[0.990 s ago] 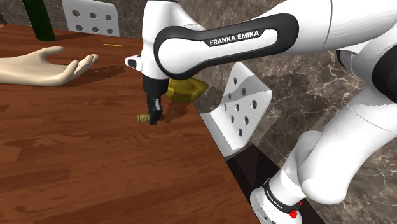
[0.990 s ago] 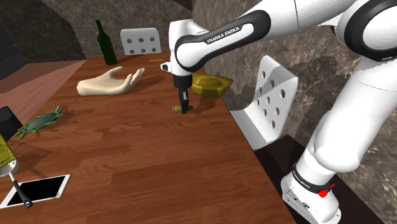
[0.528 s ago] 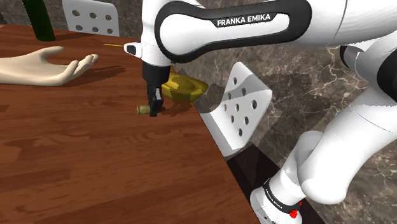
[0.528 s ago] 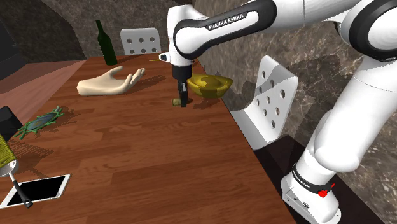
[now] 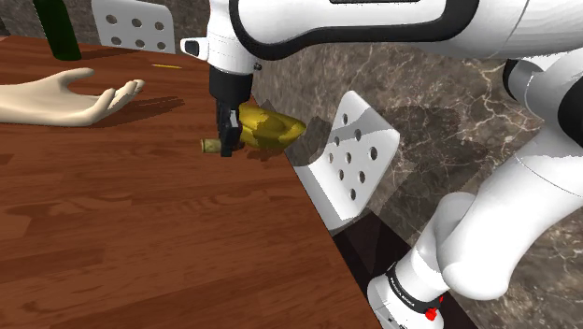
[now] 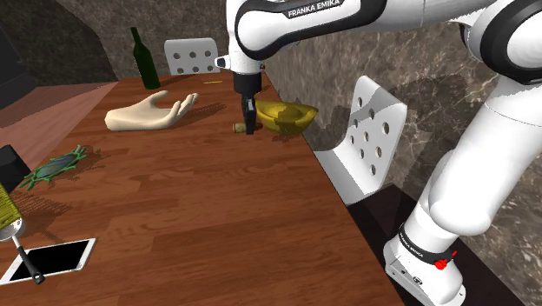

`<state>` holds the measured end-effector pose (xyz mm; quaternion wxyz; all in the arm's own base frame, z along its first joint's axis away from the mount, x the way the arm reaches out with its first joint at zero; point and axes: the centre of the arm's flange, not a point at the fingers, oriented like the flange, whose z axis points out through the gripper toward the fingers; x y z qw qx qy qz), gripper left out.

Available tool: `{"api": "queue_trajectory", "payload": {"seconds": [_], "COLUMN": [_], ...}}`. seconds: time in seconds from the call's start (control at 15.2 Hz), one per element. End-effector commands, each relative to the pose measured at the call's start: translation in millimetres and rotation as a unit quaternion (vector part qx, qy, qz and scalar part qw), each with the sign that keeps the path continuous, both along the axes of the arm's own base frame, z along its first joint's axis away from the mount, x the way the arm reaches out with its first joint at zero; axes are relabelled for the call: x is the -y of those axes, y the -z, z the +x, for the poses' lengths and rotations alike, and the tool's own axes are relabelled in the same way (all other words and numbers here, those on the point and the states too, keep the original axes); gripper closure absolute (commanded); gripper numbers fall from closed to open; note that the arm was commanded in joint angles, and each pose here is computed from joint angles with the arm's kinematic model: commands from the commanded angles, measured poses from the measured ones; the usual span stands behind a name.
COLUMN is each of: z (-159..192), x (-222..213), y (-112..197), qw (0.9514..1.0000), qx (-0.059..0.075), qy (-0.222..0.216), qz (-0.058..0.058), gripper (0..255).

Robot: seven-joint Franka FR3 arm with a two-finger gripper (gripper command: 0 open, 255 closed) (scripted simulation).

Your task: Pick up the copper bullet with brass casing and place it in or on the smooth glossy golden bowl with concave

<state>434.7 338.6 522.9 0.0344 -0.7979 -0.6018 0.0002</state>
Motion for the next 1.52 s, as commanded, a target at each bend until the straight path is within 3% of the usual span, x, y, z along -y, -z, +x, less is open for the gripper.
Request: {"api": "queue_trajectory", "payload": {"seconds": [0.0, 0.13, 1.45], "z": [0, 0, 162], "x": [0, 0, 209], "y": [-12, -20, -22], "qw": [1.0000, 1.0000, 1.0000], "qx": [0.000, 0.000, 0.000], "qy": [0.000, 0.000, 0.000], "qz": [0.000, 0.000, 0.000], "gripper": [255, 255, 255]}}
